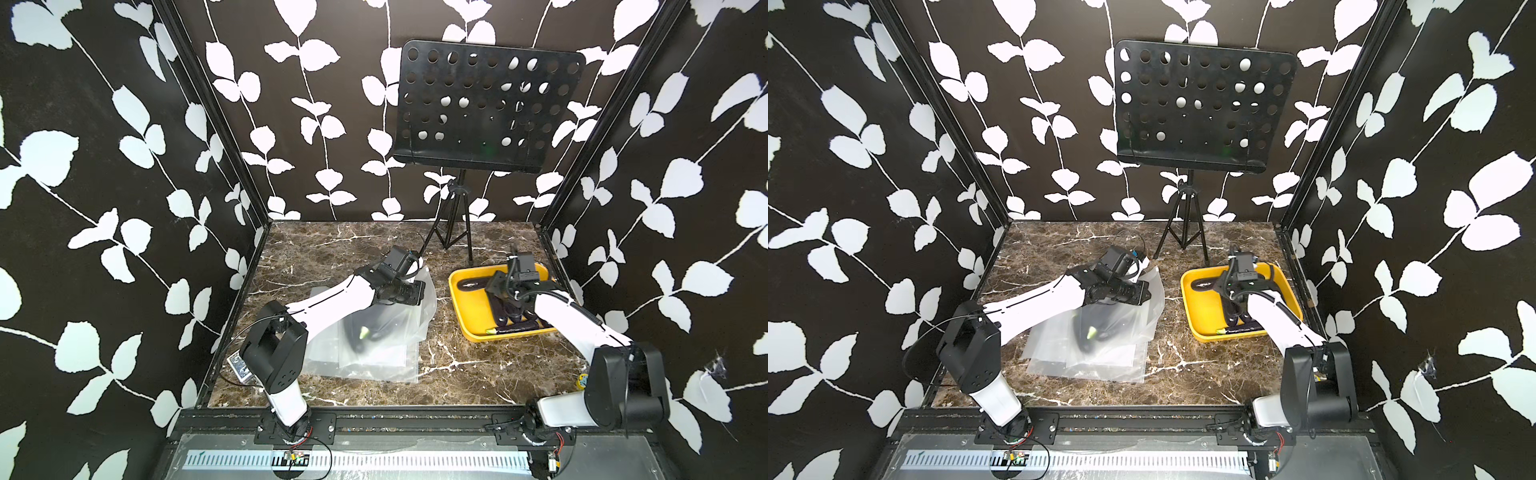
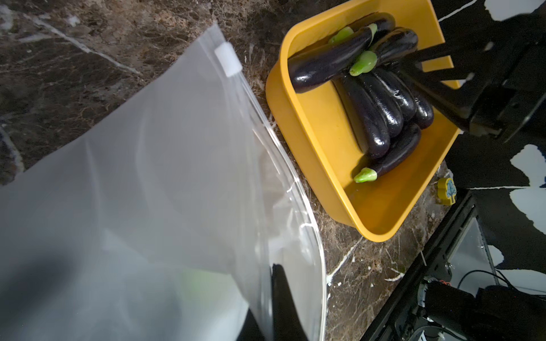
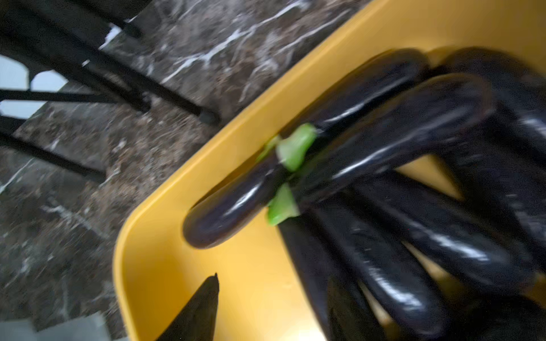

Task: Place the eggplant in a zip-top bag and seal the zipper
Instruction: Pick up the eggplant from the basket.

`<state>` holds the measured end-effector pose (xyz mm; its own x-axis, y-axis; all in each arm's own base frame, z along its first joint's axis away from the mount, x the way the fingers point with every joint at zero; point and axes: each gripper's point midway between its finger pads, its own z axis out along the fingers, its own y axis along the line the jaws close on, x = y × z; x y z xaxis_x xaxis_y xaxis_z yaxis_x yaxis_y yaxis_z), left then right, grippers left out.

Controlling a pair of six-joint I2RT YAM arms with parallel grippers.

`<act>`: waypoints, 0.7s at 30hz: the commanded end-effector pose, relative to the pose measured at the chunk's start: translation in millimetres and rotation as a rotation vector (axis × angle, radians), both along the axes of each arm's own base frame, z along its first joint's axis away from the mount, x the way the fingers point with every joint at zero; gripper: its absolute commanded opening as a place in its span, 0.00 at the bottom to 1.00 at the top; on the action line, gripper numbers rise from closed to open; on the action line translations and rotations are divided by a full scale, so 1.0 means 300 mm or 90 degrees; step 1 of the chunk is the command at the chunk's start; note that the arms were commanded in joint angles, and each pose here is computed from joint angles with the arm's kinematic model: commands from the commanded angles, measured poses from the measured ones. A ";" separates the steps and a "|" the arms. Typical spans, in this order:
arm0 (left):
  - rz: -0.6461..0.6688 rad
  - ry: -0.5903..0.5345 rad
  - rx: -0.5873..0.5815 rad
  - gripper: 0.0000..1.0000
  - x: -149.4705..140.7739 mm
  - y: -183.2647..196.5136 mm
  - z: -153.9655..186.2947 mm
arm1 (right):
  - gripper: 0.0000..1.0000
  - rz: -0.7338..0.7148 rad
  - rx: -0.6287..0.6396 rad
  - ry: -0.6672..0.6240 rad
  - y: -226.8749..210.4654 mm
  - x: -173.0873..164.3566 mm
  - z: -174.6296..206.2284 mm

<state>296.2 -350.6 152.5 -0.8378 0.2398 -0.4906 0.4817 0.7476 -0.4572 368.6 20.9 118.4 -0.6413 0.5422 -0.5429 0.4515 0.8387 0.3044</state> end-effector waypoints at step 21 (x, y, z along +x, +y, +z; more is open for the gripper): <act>-0.004 -0.018 -0.027 0.00 0.024 0.008 0.051 | 0.63 -0.305 0.145 -0.107 -0.278 0.141 -0.072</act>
